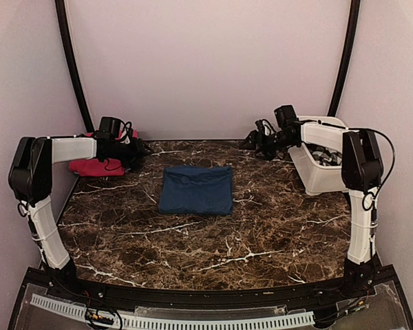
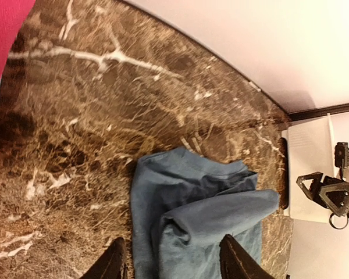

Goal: Fold and stack the mixed laundry pile
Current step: Fold the 2/3-rectangle-folded T-shirt at the center of the board, then smooth out the square-folded T-shirt at the center of the board.

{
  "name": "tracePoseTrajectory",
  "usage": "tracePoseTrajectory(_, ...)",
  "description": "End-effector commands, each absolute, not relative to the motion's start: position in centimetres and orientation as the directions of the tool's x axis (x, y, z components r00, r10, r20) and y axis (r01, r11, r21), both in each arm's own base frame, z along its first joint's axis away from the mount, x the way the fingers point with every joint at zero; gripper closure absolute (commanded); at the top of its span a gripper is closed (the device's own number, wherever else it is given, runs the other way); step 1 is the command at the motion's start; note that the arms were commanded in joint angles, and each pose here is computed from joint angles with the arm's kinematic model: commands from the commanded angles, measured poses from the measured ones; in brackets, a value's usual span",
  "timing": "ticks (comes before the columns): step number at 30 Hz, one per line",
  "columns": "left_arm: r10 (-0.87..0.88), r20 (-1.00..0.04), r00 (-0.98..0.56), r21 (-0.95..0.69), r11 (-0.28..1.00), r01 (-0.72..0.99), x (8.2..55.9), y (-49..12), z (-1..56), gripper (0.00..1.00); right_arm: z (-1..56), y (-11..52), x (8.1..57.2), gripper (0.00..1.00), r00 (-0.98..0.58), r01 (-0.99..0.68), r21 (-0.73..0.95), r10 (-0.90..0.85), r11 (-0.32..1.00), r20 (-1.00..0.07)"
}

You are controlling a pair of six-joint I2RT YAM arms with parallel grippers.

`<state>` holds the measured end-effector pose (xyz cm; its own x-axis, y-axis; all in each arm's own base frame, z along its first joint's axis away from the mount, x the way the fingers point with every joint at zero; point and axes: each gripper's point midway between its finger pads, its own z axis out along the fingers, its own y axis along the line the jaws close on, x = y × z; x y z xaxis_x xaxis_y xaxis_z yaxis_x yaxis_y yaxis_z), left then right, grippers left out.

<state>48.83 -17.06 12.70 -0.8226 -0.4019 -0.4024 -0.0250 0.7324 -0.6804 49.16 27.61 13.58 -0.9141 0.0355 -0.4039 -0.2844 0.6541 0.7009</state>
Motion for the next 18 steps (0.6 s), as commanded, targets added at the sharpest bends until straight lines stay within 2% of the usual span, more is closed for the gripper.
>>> tracePoseTrajectory(1, -0.368, -0.496, -0.786, -0.712, 0.691, 0.125, 47.2, -18.3, 17.5, 0.47, 17.1, 28.1, 48.2, 0.24, -0.877, -0.384, 0.701, -0.001, 0.601, -0.481)
tracePoseTrajectory(7, -0.199, -0.514, -0.834, -0.673, 0.696, 0.249, 43.4, -23.3, 15.3, 0.53, 16.7, 32.3, 43.3, 0.51, -0.879, -0.441, 0.748, -0.073, 0.496, -0.471)
tracePoseTrajectory(12, -0.148, -0.459, -0.876, -0.728, 0.629, 0.274, 41.5, -27.0, 12.5, 0.62, 15.1, 37.1, 40.6, 0.58, -0.88, -0.469, 0.77, -0.155, 0.433, -0.449)
tracePoseTrajectory(18, -0.118, -0.43, -0.895, -0.747, 0.604, 0.279, 43.0, -29.1, 10.3, 0.64, 11.3, 39.8, 41.9, 0.6, -0.899, -0.436, 0.795, -0.177, 0.422, -0.4)
